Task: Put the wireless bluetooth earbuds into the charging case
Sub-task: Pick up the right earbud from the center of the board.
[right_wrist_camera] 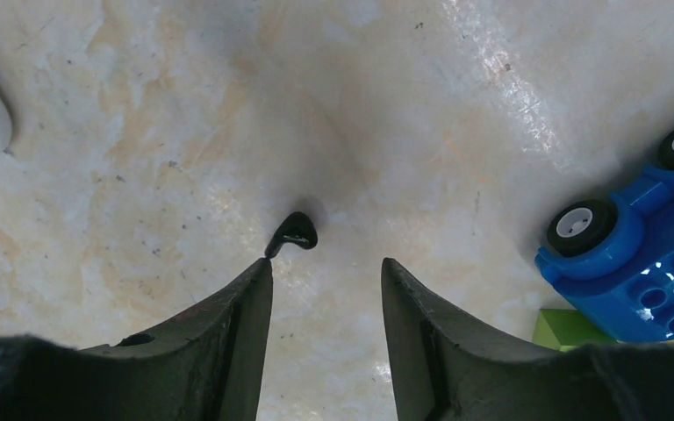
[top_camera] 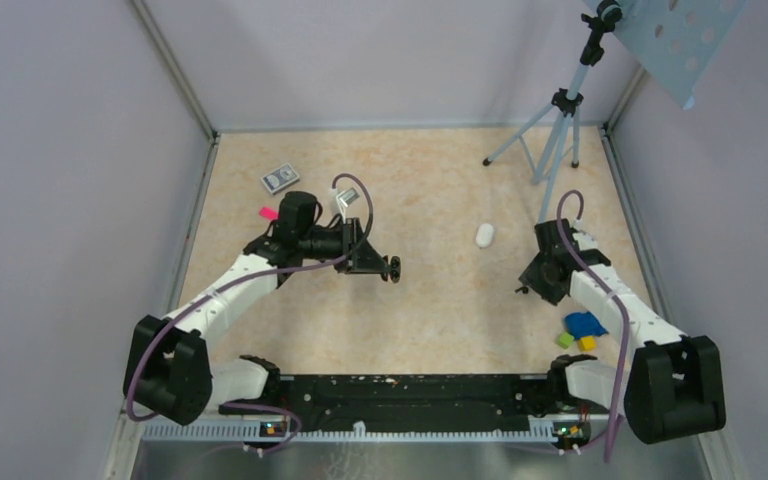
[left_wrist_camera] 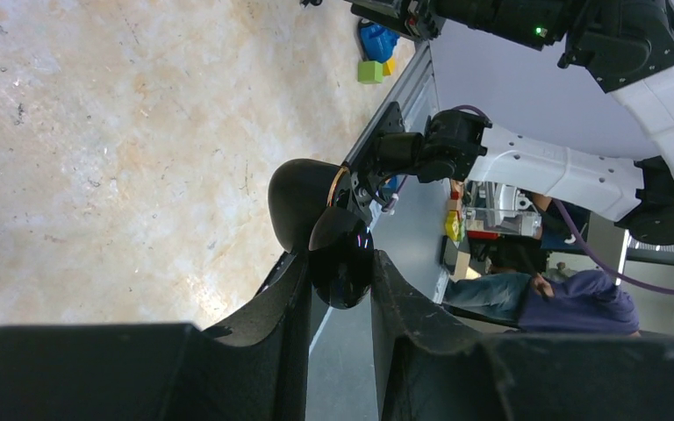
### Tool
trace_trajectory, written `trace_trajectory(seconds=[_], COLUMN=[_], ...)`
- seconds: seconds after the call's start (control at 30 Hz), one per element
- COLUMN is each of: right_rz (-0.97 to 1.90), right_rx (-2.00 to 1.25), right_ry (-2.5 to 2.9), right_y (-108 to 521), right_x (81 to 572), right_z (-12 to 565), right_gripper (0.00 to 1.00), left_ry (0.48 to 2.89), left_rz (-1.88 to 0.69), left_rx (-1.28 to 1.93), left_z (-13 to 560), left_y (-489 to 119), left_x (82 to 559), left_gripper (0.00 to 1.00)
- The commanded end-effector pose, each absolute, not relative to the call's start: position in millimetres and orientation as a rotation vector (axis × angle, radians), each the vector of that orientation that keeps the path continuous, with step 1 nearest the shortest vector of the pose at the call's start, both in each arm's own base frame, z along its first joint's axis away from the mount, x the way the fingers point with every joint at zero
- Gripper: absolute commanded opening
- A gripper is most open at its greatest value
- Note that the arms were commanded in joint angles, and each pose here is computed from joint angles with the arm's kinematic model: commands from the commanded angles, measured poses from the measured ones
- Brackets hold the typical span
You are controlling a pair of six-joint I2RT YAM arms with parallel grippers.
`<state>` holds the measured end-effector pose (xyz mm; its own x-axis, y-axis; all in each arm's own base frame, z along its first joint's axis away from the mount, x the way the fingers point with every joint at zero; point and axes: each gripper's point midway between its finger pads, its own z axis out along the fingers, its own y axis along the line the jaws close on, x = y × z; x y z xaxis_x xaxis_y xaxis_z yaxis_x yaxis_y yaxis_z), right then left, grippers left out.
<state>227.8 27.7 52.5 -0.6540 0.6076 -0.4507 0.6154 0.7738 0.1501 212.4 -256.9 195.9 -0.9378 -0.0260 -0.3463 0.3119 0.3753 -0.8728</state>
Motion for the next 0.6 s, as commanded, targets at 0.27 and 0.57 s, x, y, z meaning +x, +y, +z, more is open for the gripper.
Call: trace_trajectory(seconds=[0.27,0.57], right_rz=[0.058,0.097], right_rx=[0.962,0.968], right_ry=[2.485,2.510], right_y=[37.7,44.7], right_x=[249.5,250.4], right_z=[37.3,28.6], right_gripper=[0.39,0.30], left_ry=[2.288,2.287], left_rz=[-1.604,-1.614], left_rx=[0.309,0.328], left_z=[194.5,193.0], left_y=[-259.1,-260.2], left_x=[210.7,210.4], left_gripper=[0.00,0.00])
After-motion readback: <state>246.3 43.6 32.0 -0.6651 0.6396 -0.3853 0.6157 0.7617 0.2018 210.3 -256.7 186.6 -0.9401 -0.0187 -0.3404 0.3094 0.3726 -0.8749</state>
